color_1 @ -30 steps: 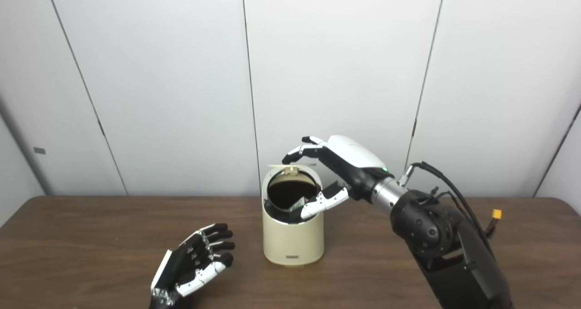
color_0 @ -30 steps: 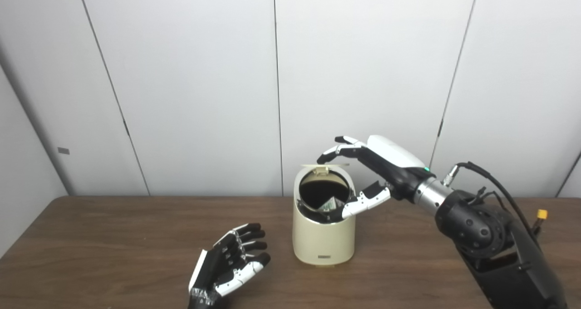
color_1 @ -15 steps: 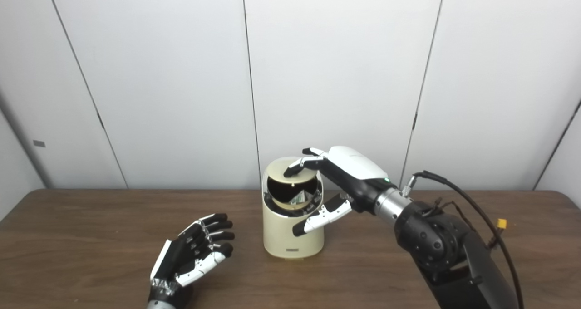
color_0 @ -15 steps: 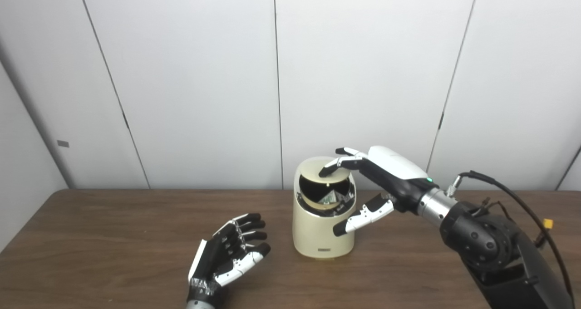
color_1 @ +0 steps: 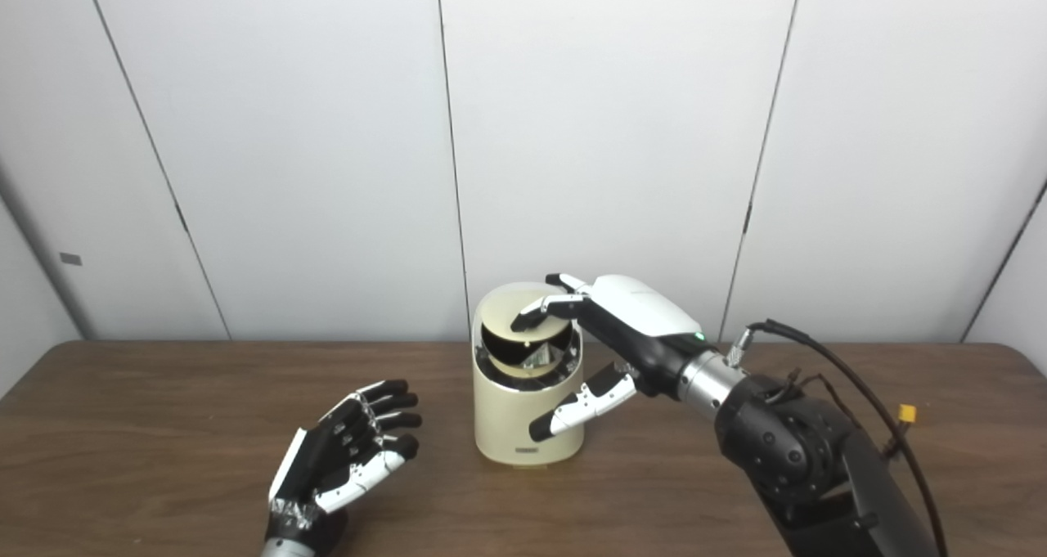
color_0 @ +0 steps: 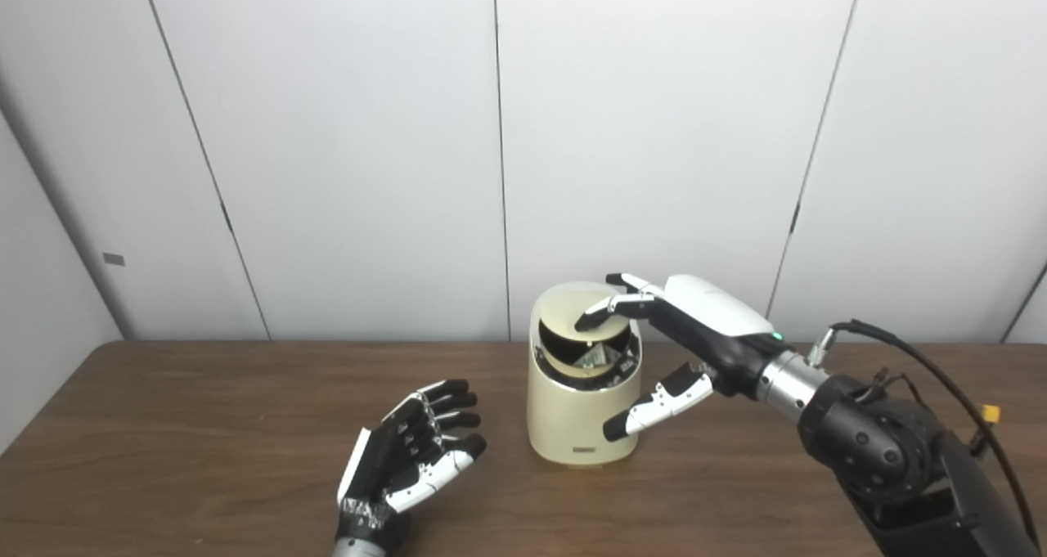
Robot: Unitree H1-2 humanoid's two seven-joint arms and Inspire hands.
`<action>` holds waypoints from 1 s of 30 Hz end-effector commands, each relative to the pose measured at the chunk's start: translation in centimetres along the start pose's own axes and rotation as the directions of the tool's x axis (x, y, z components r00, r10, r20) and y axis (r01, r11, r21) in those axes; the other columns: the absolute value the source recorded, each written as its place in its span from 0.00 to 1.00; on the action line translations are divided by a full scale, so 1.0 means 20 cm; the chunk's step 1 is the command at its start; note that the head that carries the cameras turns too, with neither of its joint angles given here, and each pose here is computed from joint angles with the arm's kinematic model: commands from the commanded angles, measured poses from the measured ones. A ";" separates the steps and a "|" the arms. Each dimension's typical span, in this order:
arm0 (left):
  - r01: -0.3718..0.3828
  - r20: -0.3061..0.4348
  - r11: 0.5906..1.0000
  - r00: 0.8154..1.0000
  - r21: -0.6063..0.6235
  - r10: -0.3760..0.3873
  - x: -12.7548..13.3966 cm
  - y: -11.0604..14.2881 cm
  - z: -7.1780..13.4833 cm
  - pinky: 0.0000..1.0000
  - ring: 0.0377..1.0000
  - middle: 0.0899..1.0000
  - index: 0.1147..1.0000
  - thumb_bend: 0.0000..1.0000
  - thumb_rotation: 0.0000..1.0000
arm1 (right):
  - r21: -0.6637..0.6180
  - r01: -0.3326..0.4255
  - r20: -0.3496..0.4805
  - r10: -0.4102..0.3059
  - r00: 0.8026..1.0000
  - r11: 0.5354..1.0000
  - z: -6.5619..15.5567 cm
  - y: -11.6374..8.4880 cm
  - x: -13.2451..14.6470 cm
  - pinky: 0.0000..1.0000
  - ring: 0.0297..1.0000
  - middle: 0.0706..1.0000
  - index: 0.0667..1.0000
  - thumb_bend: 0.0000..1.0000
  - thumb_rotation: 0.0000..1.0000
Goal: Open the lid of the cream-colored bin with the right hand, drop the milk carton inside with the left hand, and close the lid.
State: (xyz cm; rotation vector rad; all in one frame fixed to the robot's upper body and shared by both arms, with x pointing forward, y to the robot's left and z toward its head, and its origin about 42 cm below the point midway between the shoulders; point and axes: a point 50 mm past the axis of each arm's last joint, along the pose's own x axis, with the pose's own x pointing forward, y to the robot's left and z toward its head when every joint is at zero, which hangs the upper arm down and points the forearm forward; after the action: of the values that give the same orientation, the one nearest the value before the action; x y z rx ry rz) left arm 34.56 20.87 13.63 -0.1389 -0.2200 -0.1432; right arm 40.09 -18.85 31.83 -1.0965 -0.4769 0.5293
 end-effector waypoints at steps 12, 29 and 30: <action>0.020 0.063 1.000 0.998 -0.010 -0.020 0.06 -0.03 0.09 0.51 0.66 0.70 0.72 0.70 0.14 | -0.359 0.040 0.102 -0.003 0.995 0.932 0.04 0.02 0.01 1.00 0.94 0.72 0.73 0.84 0.43; 0.025 0.064 1.000 0.998 -0.005 -0.025 0.06 -0.04 0.09 0.51 0.66 0.70 0.72 0.69 0.14 | -0.536 -0.008 0.073 0.056 0.996 0.844 0.00 0.14 0.05 1.00 0.96 0.72 0.73 0.88 0.41; 0.026 0.063 1.000 0.998 -0.003 -0.026 0.06 -0.04 0.09 0.51 0.66 0.71 0.73 0.70 0.14 | -0.559 -0.032 0.050 0.072 0.996 0.828 0.00 0.15 0.06 1.00 0.97 0.72 0.74 0.89 0.42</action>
State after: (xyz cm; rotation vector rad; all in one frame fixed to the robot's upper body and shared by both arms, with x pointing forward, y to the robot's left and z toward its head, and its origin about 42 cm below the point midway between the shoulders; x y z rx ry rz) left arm 34.57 20.61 13.58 -0.1431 -0.2010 -0.1483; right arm 39.81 -17.05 28.98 -1.5754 -0.7215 0.4833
